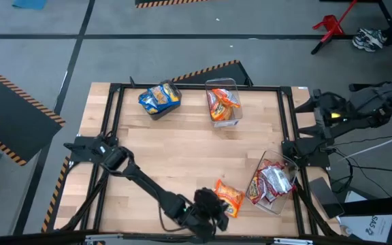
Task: Sort Maruchan noodles
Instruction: Put the orange noodle pack into the top transparent bin
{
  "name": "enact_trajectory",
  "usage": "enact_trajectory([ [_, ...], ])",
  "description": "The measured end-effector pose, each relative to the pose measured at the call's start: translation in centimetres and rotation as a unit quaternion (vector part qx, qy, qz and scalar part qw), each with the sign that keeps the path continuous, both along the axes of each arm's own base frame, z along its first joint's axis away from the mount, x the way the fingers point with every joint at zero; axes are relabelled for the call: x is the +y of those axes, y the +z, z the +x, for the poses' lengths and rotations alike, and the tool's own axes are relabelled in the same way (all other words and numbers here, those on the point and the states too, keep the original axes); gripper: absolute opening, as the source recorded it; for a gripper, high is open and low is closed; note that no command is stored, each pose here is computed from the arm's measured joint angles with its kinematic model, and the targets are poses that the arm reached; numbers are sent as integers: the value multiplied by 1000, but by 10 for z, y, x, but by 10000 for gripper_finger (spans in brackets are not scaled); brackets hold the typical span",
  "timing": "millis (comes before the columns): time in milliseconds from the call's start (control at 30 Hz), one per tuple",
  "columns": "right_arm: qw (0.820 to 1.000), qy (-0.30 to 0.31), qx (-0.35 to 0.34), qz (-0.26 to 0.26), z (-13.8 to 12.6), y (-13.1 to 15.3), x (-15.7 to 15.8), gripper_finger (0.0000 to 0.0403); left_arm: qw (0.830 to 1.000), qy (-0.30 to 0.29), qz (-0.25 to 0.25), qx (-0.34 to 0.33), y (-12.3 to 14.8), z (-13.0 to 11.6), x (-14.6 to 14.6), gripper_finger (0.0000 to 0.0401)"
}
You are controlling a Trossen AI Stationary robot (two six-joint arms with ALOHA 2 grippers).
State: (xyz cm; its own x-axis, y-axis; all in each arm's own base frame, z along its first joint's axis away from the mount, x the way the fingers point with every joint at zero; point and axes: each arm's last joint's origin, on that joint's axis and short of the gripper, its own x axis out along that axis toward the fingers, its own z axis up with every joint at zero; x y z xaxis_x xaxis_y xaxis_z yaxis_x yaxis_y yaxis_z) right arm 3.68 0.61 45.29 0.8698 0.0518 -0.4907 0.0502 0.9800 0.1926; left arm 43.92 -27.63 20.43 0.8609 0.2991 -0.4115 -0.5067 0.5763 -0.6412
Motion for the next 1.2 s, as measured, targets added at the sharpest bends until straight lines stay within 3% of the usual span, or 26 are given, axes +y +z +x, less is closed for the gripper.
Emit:
enact_trajectory([
  [133, 1000, 0, 17, -7, 6, -8, 2, 347, 997, -30, 32, 66, -32, 0, 18, 119],
  [333, 1000, 2, 21, -3, 7, -9, 3, 347, 976, -169, 26, 132, -41, 0, 18, 146],
  [400, 1000, 2, 18, -1, 5, -9, 2, 347, 972, -192, 28, 135, -40, 0, 18, 158],
  [767, 1000, 0, 14, -7, 3, -9, 1, 347, 970, -207, -17, 128, -35, 2, 19, 237],
  [900, 1000, 3, 14, -13, 3, -9, 1, 347, 971, -188, -91, 119, -34, 8, 25, 241],
  [1067, 1000, 5, 13, -17, 3, -9, 1, 347, 977, -162, -88, 109, -33, 13, 34, 238],
  [1200, 1000, -5, 11, -23, 4, -9, 1, 347, 956, -214, -123, 161, -37, 15, 45, 237],
])
